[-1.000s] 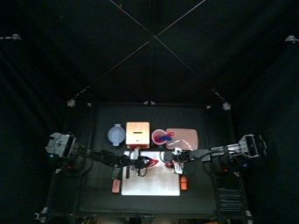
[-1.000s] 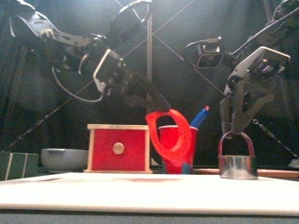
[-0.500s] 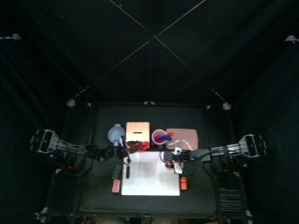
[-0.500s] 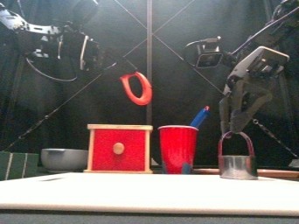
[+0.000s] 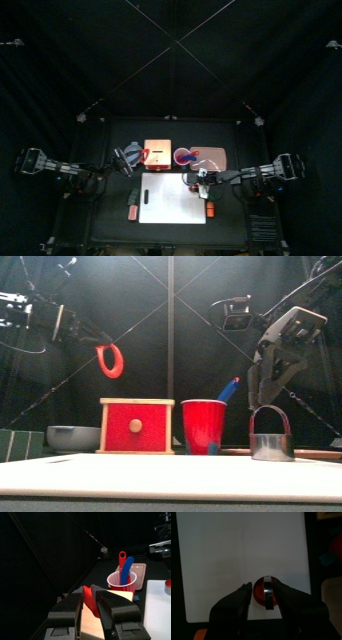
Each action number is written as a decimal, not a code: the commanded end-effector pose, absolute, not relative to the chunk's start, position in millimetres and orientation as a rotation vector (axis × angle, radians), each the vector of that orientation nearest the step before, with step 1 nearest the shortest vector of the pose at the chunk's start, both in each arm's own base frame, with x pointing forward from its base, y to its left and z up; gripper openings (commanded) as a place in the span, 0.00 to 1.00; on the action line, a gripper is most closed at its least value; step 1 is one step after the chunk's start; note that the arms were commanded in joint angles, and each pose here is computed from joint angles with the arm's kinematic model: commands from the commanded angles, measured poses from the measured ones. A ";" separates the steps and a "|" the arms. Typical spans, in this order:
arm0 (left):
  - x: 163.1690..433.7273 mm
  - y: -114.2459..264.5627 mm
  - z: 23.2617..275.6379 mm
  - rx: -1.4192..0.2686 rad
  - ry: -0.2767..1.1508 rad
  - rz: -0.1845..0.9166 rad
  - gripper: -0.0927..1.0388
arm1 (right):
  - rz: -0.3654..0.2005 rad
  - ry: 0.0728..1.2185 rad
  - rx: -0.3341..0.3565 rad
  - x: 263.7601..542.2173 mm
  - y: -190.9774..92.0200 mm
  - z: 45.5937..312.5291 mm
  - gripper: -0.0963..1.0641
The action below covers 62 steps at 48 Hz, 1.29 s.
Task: Get the cutter from the drawer then cut the dough then place the extra dough in the bowl
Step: Place the extra dough in the bowl
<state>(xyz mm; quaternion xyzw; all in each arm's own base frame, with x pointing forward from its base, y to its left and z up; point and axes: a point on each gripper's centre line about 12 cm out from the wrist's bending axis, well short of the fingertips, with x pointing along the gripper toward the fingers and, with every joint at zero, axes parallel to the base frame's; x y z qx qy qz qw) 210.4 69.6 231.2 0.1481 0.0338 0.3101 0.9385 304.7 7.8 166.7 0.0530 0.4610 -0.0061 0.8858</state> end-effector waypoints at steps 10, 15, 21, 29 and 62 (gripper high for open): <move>190.0 88.0 216.4 0.272 0.134 0.714 0.66 | -0.008 0.904 0.112 313.4 8.4 182.4 0.74; 193.8 91.5 208.7 0.273 0.201 0.690 0.68 | -0.010 0.905 0.114 313.5 7.9 181.9 0.74; 191.8 104.5 194.4 0.252 0.296 0.709 0.72 | -0.009 0.902 0.113 314.3 8.4 182.9 0.74; 181.6 117.2 185.4 0.226 0.342 0.770 0.81 | -0.007 0.904 0.113 314.4 8.9 182.5 0.74; 244.1 36.2 237.0 0.182 0.097 0.324 0.85 | -0.003 0.414 0.055 345.5 3.5 250.5 0.74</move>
